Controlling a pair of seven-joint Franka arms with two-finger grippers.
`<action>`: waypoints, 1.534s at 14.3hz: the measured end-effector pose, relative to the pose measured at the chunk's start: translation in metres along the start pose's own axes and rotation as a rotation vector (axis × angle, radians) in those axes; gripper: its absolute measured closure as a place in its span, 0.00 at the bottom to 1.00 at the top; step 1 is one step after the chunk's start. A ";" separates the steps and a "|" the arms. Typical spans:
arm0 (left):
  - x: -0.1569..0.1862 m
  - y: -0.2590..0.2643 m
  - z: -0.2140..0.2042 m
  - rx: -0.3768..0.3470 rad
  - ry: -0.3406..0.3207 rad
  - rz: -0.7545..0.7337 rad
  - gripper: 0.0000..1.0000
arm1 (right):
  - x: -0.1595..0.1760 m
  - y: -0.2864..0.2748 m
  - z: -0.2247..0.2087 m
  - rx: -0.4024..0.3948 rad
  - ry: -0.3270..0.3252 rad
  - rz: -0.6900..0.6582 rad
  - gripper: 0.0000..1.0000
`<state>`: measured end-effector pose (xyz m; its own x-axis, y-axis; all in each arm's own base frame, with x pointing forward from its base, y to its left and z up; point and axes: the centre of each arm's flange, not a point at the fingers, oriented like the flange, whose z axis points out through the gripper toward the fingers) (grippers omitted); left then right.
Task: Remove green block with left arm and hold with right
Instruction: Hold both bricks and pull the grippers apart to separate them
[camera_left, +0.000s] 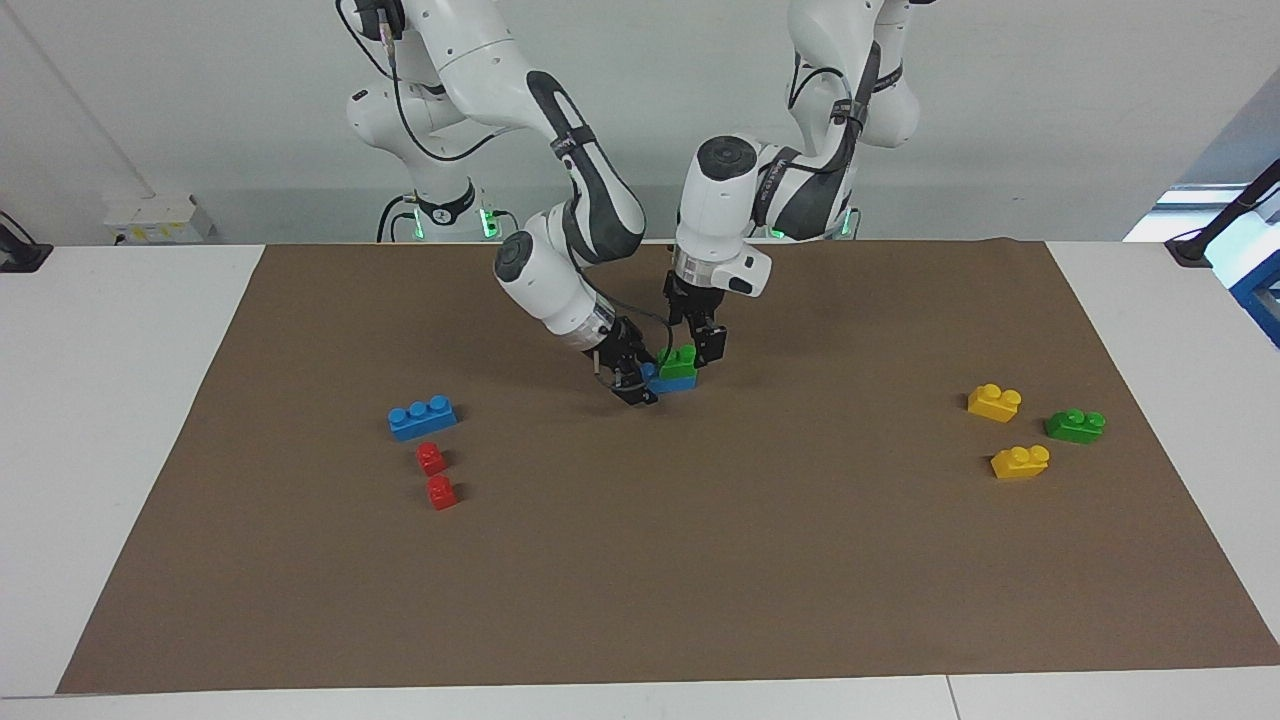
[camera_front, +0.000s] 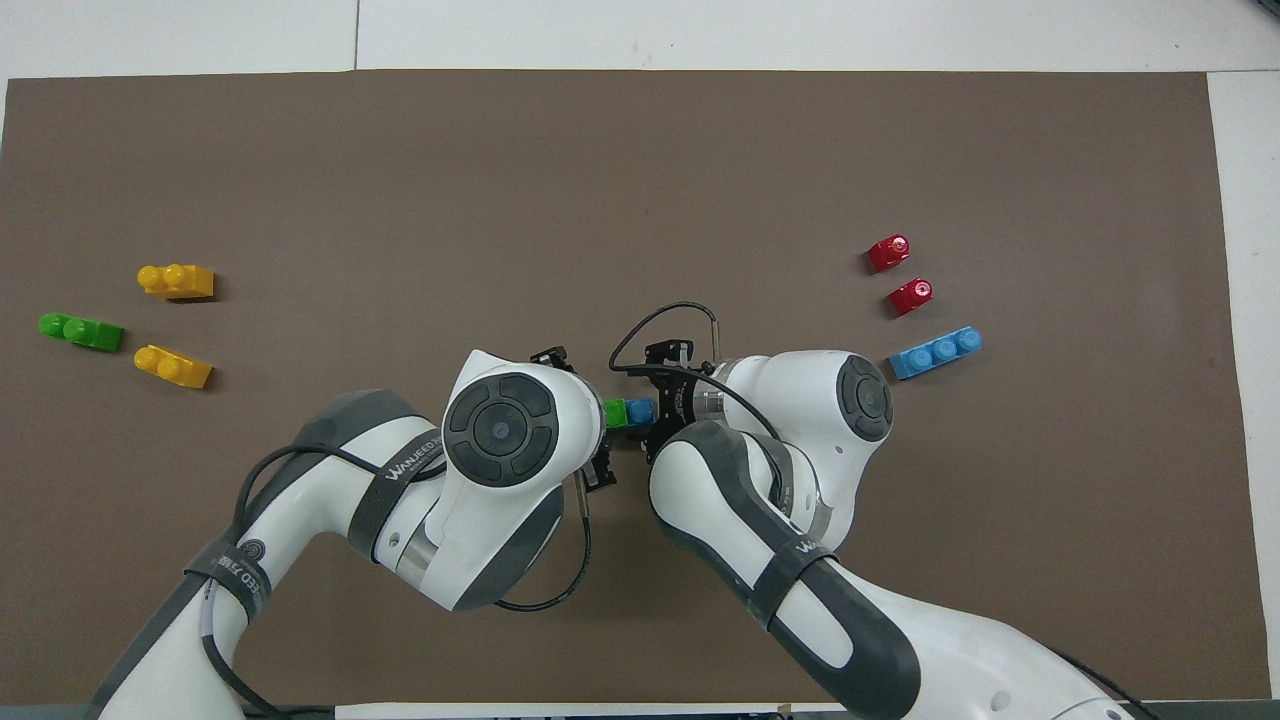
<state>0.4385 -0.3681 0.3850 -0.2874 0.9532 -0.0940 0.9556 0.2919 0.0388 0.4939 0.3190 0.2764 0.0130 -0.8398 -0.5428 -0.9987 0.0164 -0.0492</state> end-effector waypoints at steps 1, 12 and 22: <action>0.000 0.000 0.002 0.000 0.000 0.000 0.00 | 0.000 0.000 0.000 0.000 0.000 0.000 0.29; -0.003 0.004 0.019 -0.027 0.009 -0.015 0.00 | -0.001 0.000 0.000 0.001 -0.001 -0.005 0.65; -0.004 0.004 0.024 -0.040 0.010 -0.003 0.00 | -0.002 0.000 0.000 0.001 -0.002 -0.007 0.65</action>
<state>0.4453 -0.3730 0.3617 -0.2914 0.9529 -0.0843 0.9514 0.2979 0.0784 0.4941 0.3202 0.2774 0.0205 -0.8390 -0.5437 -0.9985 0.0109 -0.0543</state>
